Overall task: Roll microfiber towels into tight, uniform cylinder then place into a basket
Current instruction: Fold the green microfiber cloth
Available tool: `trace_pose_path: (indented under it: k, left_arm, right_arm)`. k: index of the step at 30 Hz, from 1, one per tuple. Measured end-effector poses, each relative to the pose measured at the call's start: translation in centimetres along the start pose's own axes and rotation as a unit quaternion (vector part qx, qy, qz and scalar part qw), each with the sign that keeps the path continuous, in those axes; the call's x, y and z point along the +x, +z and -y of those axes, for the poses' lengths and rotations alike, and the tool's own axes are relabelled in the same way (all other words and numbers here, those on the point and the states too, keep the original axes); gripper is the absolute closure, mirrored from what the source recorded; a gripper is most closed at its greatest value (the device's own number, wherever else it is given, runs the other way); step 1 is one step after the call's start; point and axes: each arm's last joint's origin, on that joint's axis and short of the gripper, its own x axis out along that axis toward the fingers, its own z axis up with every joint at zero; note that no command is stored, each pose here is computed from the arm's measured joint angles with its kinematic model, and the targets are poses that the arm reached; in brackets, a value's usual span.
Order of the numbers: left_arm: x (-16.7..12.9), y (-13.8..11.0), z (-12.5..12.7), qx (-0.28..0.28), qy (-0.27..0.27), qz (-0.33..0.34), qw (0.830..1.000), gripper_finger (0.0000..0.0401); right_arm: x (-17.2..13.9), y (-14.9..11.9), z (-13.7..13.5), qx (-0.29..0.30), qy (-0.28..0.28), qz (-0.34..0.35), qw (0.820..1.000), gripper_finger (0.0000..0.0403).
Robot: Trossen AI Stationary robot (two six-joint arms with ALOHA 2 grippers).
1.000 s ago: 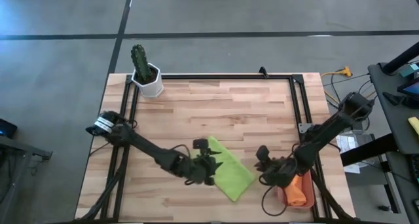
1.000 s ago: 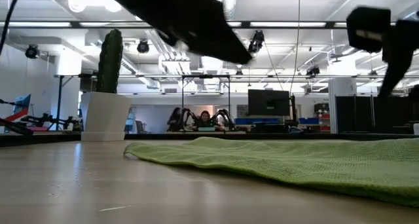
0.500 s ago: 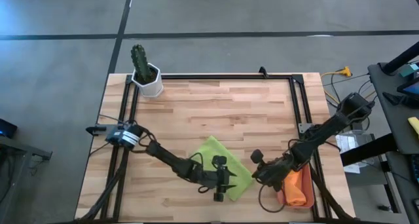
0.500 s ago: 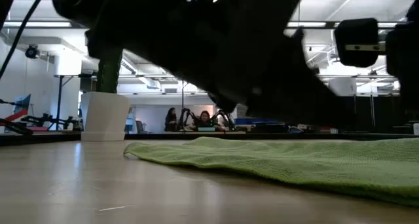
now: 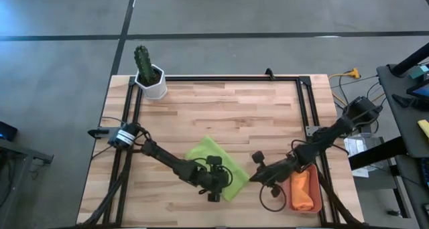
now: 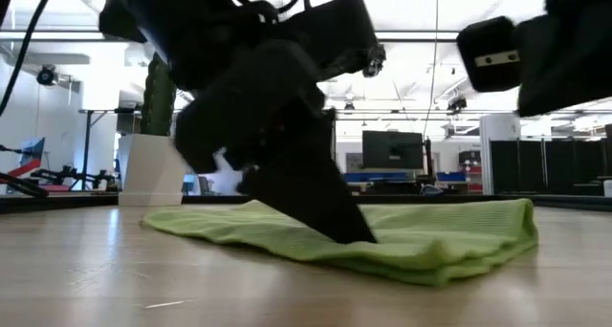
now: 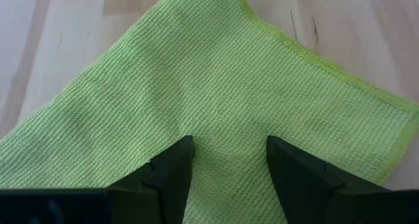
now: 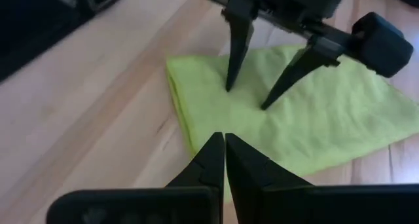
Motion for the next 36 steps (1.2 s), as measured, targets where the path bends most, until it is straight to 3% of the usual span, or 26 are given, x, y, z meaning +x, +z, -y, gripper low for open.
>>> trace_pose_path:
  k: [4, 9, 12, 20, 25, 36]
  left_arm:
    - [-1.4, -0.2, 0.8, 0.049, -0.036, -0.007, 0.998, 0.0221]
    - [-2.8, -0.9, 1.6, 0.128, -0.064, -0.006, 0.990, 0.0221]
    - [-2.9, -1.2, 1.5, 0.132, -0.065, -0.007, 0.989, 0.0221]
    - [-3.0, -1.2, 1.4, 0.140, -0.059, -0.004, 0.988, 0.0221]
    - [-3.0, -1.2, 1.5, 0.140, -0.057, -0.003, 0.988, 0.0221]
    - [-3.4, -1.4, 1.8, 0.135, -0.054, -0.010, 0.989, 0.0221]
  right_arm:
    - [1.8, -0.2, 0.3, 0.004, -0.010, 0.013, 1.000, 0.0394]
    - [4.6, -1.1, -0.2, -0.061, -0.009, -0.006, 0.998, 0.0394]
    - [6.2, -1.3, -0.6, -0.079, -0.004, -0.025, 0.997, 0.0394]
    - [7.8, 1.4, -0.4, -0.078, -0.006, 0.005, 0.997, 0.0394]
    - [8.6, -0.1, -0.4, -0.027, 0.072, -0.025, 0.997, 0.0394]
    - [8.4, -0.9, -0.6, -0.006, 0.075, -0.059, 0.995, 0.0394]
